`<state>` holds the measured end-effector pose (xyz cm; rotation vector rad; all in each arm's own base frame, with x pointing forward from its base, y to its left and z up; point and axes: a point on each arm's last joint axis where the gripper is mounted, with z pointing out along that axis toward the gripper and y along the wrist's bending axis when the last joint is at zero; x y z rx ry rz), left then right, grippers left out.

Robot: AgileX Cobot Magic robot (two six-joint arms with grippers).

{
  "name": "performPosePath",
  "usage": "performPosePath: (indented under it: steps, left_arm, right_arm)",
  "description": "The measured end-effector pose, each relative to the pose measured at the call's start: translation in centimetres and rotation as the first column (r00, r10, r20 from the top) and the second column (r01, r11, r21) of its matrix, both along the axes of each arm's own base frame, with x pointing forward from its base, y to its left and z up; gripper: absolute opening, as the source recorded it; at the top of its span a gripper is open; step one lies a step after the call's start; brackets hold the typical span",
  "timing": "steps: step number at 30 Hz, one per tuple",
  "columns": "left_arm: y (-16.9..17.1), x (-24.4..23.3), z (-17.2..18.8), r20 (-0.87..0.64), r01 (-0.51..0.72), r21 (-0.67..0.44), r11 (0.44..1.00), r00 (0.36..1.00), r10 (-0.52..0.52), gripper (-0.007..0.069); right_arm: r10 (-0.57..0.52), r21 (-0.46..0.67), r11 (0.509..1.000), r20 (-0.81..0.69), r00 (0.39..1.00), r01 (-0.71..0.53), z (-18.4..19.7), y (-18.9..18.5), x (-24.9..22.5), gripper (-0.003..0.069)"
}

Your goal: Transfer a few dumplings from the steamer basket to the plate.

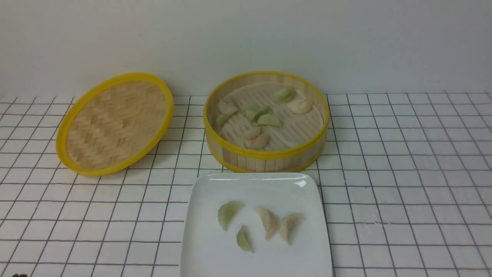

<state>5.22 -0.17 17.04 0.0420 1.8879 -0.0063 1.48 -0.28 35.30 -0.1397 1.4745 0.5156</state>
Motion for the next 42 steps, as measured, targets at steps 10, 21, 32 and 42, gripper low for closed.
performPosePath:
  steps: [10,21,32,42]
  left_arm:
    - [0.0,0.0,0.0,0.003,0.000,-0.001,1.000,1.000,0.000,-0.0006]
    - [0.0,0.0,0.0,0.004,0.000,-0.001,1.000,1.000,0.000,-0.0006]
    - [0.0,0.0,0.0,0.004,0.000,-0.001,1.000,1.000,0.000,-0.0006]
    - [0.0,0.0,0.0,0.004,0.000,-0.001,1.000,1.000,0.000,-0.0006]
  right_arm:
    - [-0.063,0.148,0.985,-0.195,0.979,0.092,-6.3,-0.3,1.1,-0.0010]
    - [-0.013,0.112,0.994,-0.004,1.000,0.013,-5.0,0.2,0.9,-0.0010]
    - [0.101,-0.088,0.992,0.161,0.982,-0.088,-4.9,1.5,0.5,-0.0010]
    - [-0.128,-0.267,0.956,-0.012,0.992,0.121,-8.9,1.4,1.9,-0.0010]
